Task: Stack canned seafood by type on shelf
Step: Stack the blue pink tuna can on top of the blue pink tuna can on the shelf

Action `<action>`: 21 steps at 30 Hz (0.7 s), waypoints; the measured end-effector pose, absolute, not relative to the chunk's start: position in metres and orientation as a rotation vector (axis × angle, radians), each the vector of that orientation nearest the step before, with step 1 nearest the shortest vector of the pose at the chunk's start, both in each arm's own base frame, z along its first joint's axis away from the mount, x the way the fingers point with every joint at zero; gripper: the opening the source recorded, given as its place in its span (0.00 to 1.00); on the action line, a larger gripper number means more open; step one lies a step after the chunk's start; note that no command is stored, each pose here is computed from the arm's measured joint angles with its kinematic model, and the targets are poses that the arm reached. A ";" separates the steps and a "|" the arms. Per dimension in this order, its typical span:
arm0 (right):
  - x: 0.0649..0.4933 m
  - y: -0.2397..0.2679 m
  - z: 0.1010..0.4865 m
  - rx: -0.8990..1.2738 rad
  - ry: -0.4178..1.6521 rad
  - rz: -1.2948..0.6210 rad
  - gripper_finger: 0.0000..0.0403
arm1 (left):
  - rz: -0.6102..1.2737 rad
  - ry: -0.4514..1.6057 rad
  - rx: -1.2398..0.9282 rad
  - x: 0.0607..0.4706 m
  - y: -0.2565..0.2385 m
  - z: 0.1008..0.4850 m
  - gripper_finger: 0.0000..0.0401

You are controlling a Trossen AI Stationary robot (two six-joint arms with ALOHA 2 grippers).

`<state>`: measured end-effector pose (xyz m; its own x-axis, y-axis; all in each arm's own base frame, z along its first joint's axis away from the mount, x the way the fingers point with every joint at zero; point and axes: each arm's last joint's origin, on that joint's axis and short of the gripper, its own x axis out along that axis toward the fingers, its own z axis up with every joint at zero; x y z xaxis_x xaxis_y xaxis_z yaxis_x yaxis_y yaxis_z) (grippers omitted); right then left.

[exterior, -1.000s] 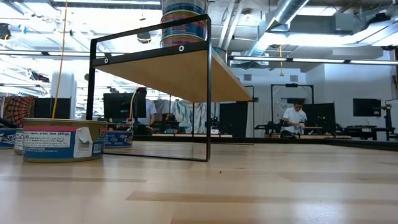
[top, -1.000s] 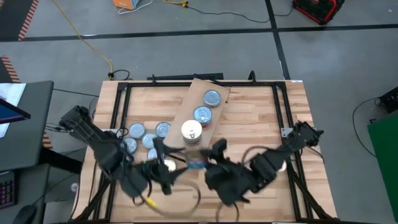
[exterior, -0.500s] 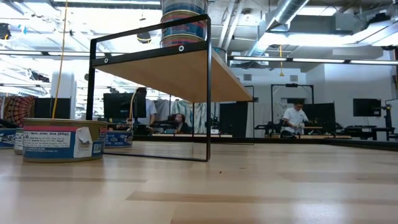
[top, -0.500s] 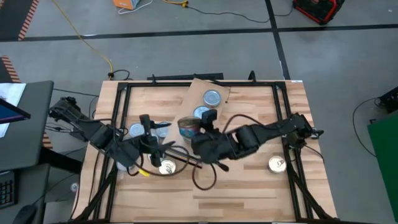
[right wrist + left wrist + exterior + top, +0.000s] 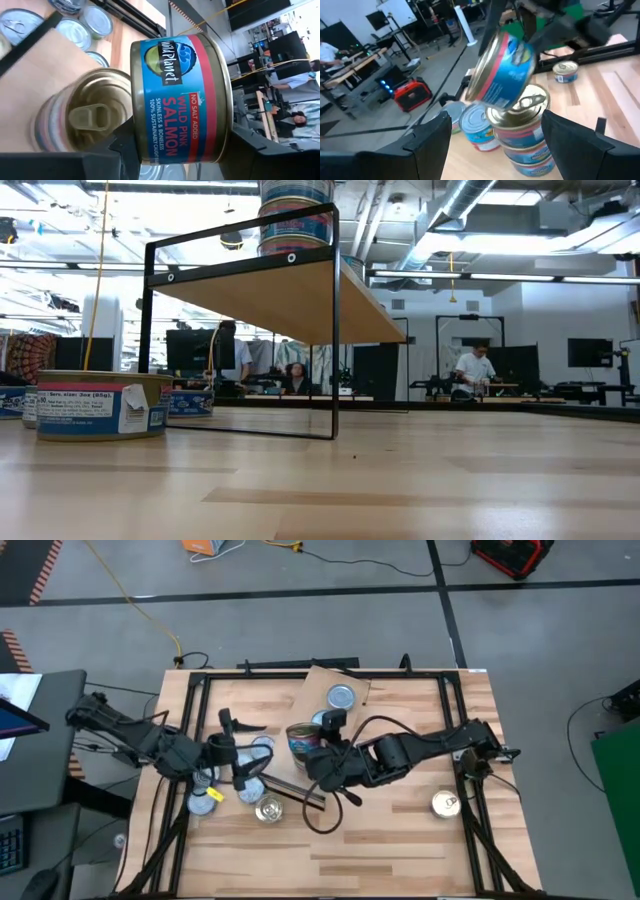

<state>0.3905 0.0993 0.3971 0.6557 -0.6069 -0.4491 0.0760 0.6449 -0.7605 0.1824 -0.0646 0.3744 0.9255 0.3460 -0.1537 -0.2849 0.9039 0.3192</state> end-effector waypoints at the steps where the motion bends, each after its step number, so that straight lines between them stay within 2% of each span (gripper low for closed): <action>1: 0.390 0.099 0.397 -0.774 0.766 -0.436 0.56 | 0.331 0.207 0.291 0.184 -0.063 0.373 0.74; 13: 0.392 0.100 0.379 -0.763 0.808 -0.434 0.58 | 0.284 0.159 0.240 0.209 -0.057 0.366 0.74; 21: 0.391 0.107 0.376 -0.728 0.803 -0.407 0.70 | 0.271 0.153 0.235 0.211 -0.057 0.366 0.74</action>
<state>0.3907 0.1074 0.3757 0.6377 -0.5834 -0.5029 0.0609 0.6891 -0.7221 0.2108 -0.0571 0.3661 0.9522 0.2819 -0.1179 -0.2463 0.9364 0.2498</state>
